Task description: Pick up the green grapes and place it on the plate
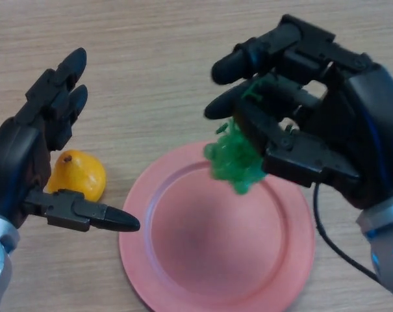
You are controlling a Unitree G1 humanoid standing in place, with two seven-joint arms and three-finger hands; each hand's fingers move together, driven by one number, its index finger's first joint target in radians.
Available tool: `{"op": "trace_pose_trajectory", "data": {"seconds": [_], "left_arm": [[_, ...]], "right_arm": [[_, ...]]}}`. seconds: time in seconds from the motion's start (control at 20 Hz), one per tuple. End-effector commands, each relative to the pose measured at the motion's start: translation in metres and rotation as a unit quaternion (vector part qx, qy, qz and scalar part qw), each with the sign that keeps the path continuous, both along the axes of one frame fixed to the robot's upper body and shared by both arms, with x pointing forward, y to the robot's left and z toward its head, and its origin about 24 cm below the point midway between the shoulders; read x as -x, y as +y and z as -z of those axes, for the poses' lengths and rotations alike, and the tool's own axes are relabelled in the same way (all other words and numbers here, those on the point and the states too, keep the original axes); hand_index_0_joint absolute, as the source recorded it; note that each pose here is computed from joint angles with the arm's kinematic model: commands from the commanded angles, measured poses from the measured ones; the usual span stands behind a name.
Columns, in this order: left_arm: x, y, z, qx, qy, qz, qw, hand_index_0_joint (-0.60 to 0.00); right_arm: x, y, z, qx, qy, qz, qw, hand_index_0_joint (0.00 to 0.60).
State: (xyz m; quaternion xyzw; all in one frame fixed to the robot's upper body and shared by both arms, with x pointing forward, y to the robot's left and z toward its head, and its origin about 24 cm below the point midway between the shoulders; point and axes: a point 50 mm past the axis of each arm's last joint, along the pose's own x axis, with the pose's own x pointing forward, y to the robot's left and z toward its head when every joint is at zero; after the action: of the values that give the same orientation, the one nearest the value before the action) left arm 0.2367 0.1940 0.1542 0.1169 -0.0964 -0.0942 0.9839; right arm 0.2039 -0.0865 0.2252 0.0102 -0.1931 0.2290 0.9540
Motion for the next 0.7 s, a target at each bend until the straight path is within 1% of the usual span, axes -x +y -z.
{"op": "trace_pose_trajectory", "data": {"seconds": [0.05,0.1,0.15,0.2,0.25,0.3,0.35,0.4,0.5,0.6,0.7], "left_arm": [[0.009,0.009,-0.029,-0.005,-0.083,-0.010,0.996,0.000],[0.009,0.009,-0.028,-0.005,-0.083,-0.012,0.996,0.000],[0.009,0.010,-0.028,-0.006,-0.084,-0.014,0.996,0.000],[0.009,0.010,-0.029,-0.010,-0.088,-0.018,0.996,0.000],[0.009,0.011,-0.028,-0.013,-0.090,-0.021,0.996,0.000],[0.011,0.012,-0.027,-0.015,-0.088,-0.022,0.996,0.000],[0.011,0.012,-0.027,-0.014,-0.088,-0.023,0.996,0.000],[0.011,0.013,-0.027,-0.010,-0.089,-0.024,0.996,0.000],[0.012,0.012,-0.028,-0.008,-0.089,-0.023,0.996,0.000],[0.012,0.010,-0.030,-0.002,-0.085,-0.019,0.996,0.000],[0.012,0.008,-0.030,0.001,-0.086,-0.015,0.996,0.000]], "right_arm": [[0.017,0.003,-0.007,0.016,-0.053,-0.030,0.9980,0.600],[0.018,0.005,-0.002,0.043,-0.050,-0.034,0.9972,0.500],[0.018,0.006,-0.001,0.056,-0.054,-0.036,0.9963,0.399],[0.017,0.007,0.001,0.080,-0.063,-0.038,0.9941,0.250],[0.017,0.008,0.003,0.098,-0.071,-0.039,0.9918,0.150],[0.013,0.013,0.005,0.138,-0.098,-0.037,0.9849,0.006],[0.012,0.015,0.005,0.143,-0.106,-0.033,0.9835,0.000],[0.010,0.017,0.004,0.148,-0.121,-0.026,0.9813,0.000],[0.007,0.015,0.003,0.152,-0.124,-0.018,0.9803,0.000],[0.003,0.010,-0.002,0.142,-0.128,-0.009,0.9815,0.000],[0.000,0.003,-0.006,0.142,-0.143,0.008,0.9793,0.000]]}}
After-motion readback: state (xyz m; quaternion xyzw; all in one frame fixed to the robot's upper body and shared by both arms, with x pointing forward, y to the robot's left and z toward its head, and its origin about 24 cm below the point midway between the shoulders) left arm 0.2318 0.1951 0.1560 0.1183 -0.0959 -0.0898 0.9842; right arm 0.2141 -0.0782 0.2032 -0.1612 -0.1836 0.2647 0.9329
